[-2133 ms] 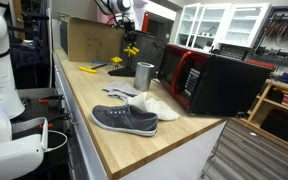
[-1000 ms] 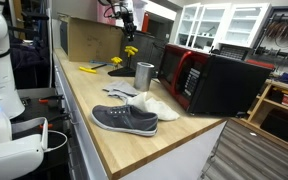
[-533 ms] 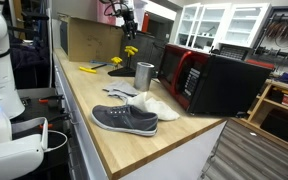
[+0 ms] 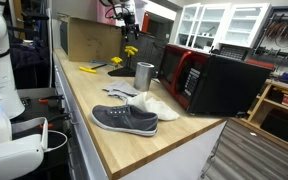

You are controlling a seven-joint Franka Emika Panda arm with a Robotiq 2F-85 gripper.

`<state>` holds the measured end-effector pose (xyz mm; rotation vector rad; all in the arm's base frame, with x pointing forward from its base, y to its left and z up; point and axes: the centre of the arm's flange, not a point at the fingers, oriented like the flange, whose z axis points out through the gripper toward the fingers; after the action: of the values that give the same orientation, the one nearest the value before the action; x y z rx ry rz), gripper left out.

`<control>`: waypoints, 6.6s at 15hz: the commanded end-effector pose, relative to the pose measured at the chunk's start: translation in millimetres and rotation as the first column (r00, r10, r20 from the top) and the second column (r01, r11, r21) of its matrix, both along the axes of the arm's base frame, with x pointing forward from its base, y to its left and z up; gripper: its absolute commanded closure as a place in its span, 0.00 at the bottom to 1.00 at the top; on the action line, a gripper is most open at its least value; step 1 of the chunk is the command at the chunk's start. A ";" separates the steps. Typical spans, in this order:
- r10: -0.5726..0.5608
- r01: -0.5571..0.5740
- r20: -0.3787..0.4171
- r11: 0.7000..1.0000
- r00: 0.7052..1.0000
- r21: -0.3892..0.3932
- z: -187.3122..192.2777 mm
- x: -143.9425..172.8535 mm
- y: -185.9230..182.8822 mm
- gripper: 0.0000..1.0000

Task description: Put the objects together on the counter

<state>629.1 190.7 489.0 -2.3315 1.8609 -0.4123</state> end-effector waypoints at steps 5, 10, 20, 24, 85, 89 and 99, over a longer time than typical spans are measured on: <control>-0.030 0.033 -0.053 0.998 0.998 0.059 -21.2 12.3 0.0 0.00; -0.028 0.032 -0.058 0.998 0.998 0.062 -27.9 21.7 3.4 0.00; -0.009 0.013 -0.048 0.997 0.999 0.072 -41.1 45.2 15.4 0.42; -0.001 0.004 -0.040 0.997 0.999 0.075 -40.0 48.5 20.7 0.71; 0.447 -0.409 0.231 0.892 0.864 -0.194 136.5 -180.7 -20.3 0.94; 0.437 -0.383 0.105 0.862 0.893 -0.333 125.1 -214.6 -27.0 0.94; 0.265 -0.408 -0.324 0.730 0.908 -0.547 7.9 -240.1 -81.5 0.94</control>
<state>395.3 128.2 520.7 -3.0929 1.3866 -0.8185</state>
